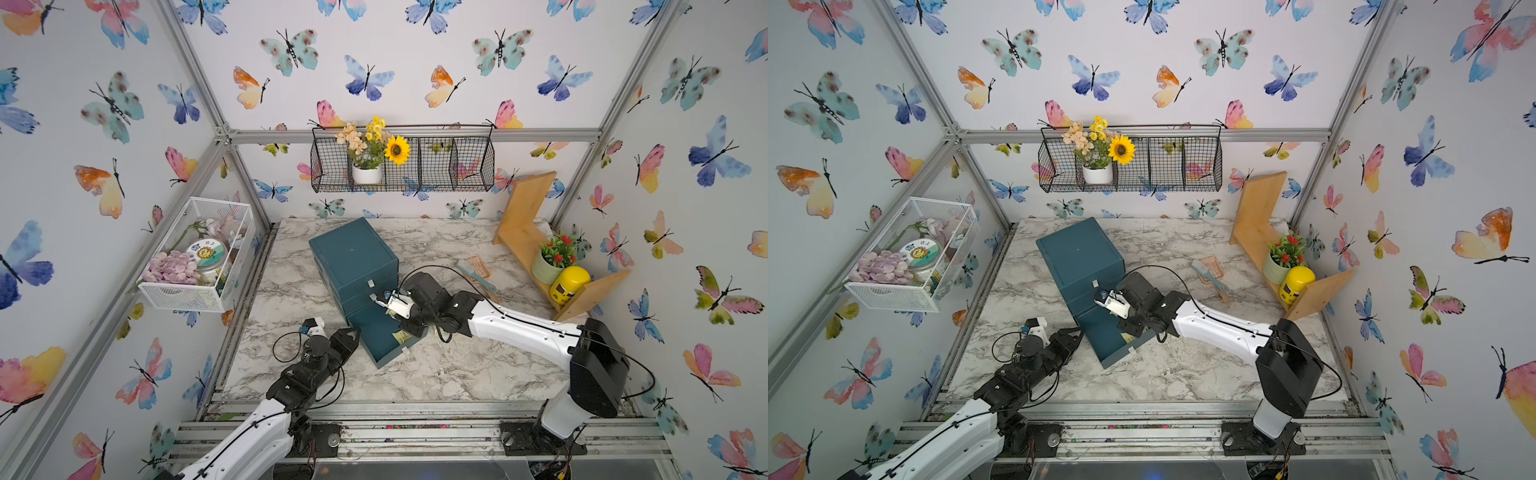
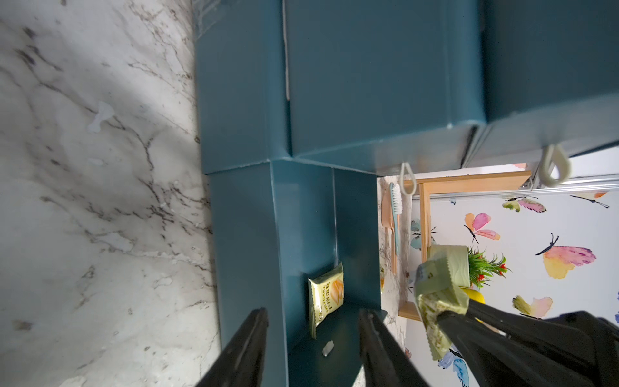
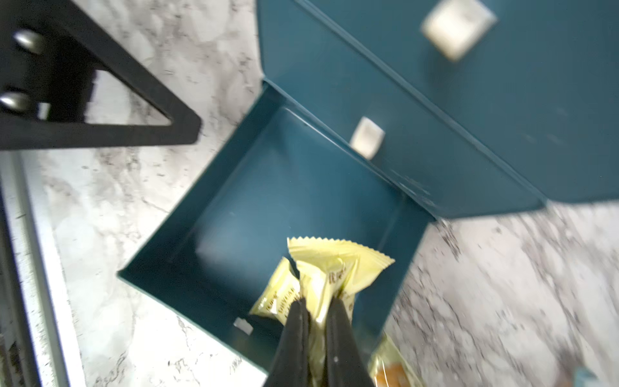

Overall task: Take the cookies out of the drawer
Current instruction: Pick up the cookie from the drawer, then place the cookie at the center of the board.

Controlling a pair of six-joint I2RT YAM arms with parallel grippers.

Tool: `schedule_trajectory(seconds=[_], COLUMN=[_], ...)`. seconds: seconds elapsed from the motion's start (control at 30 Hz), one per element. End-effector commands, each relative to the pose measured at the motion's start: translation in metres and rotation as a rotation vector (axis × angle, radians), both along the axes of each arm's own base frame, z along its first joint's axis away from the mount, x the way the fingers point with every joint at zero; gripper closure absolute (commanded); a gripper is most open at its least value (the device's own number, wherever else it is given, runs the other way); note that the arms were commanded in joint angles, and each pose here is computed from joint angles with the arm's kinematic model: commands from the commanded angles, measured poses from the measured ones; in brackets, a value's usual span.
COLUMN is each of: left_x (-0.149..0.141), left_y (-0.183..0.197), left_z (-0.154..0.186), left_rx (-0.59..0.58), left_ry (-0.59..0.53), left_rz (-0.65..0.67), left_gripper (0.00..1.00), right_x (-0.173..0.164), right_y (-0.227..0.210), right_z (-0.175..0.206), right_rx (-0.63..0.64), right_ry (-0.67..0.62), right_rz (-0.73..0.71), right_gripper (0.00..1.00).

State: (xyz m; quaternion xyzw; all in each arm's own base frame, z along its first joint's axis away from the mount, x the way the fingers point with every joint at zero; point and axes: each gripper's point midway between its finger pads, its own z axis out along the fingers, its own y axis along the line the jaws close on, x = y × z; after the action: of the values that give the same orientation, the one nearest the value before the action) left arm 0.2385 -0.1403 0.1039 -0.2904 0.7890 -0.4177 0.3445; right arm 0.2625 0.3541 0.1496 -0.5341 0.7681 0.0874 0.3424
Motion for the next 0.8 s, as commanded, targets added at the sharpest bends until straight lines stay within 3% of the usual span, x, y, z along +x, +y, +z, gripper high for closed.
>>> schedule_trajectory(seconds=[0.0, 0.1, 0.27, 0.6, 0.67, 0.77], left_x=[0.004, 0.004, 0.003, 0.002, 0.002, 0.001], left_y=[0.001, 0.001, 0.001, 0.001, 0.001, 0.001], left_z=[0.011, 0.011, 0.012, 0.012, 0.012, 0.013], left_rx=[0.002, -0.001, -0.002, -0.003, -0.006, -0.007], left_ry=[-0.037, -0.039, -0.042, -0.043, -0.043, -0.045], left_rz=[0.008, 0.005, 0.001, -0.001, -0.002, -0.001], left_gripper=[0.51, 0.51, 0.51, 0.51, 0.51, 0.51], right_x=[0.033, 0.056, 0.083, 0.108, 0.108, 0.108], right_y=[-0.06, -0.115, -0.176, -0.186, -0.184, -0.182], right_z=[-0.01, -0.022, -0.048, -0.096, -0.1, -0.095], right_rx=[-0.039, -0.077, -0.174, -0.218, -0.219, -0.21], right_ry=[-0.047, -0.048, -0.012, 0.107, 0.117, 0.12], right_rz=[-0.333, -0.527, -0.649, -0.662, -0.655, -0.648], right_gripper=[0.97, 0.97, 0.97, 0.97, 0.87, 0.61])
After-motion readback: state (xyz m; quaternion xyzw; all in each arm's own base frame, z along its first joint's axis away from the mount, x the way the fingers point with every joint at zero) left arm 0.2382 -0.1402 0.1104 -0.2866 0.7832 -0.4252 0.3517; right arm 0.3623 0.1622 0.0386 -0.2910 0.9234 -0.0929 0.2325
